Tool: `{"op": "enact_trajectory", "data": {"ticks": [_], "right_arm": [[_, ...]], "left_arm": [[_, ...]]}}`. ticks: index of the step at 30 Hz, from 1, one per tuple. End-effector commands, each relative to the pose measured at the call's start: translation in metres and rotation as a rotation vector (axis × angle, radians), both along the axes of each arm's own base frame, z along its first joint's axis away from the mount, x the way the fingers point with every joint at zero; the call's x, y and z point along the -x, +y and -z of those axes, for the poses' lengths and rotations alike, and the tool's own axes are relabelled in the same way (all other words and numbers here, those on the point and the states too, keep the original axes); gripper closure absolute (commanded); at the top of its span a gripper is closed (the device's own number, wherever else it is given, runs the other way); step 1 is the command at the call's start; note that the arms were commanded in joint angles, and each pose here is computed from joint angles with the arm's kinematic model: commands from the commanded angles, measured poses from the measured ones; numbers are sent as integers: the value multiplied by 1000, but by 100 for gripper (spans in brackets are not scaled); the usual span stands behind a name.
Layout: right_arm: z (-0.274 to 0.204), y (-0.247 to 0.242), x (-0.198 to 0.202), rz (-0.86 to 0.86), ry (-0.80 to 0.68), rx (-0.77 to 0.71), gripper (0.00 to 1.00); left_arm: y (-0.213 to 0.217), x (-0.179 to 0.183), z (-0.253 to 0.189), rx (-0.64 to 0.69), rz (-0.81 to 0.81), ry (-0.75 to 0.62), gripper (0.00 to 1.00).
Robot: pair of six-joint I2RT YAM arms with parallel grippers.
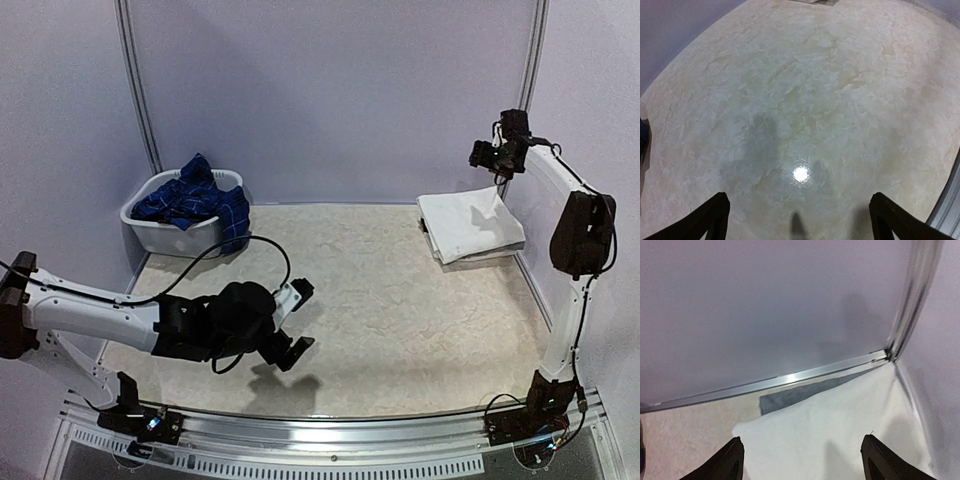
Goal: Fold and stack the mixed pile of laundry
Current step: Place the square-folded T-shirt at the corner of the board, then pick up the crumpled shirt from the bin.
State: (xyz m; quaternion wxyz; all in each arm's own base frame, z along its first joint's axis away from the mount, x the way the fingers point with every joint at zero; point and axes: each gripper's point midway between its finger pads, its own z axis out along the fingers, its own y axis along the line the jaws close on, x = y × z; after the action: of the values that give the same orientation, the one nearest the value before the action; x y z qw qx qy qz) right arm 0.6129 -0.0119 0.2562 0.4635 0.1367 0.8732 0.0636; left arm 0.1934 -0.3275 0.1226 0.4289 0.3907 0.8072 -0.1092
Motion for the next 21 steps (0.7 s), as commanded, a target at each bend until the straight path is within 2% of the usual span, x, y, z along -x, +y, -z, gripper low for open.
{"op": "enact_trajectory", "data": {"ticks": [1,5,14,21], "right_arm": [[-38,72,22,-152,-89,-59,16],[-64,116,48,-238,-138,-61,2],[-83,181,119,-382,-211,-65,1],[-53,203,178,-445,-217,-147,1]], "left_arm": [[11,-5,-15,19,-63,-43,1],[18,-8,-24,23,-97,-68,0],[43,-27,-53,38,-238,-145,0],[71,-62,-94,53,-403,-218,0]]}}
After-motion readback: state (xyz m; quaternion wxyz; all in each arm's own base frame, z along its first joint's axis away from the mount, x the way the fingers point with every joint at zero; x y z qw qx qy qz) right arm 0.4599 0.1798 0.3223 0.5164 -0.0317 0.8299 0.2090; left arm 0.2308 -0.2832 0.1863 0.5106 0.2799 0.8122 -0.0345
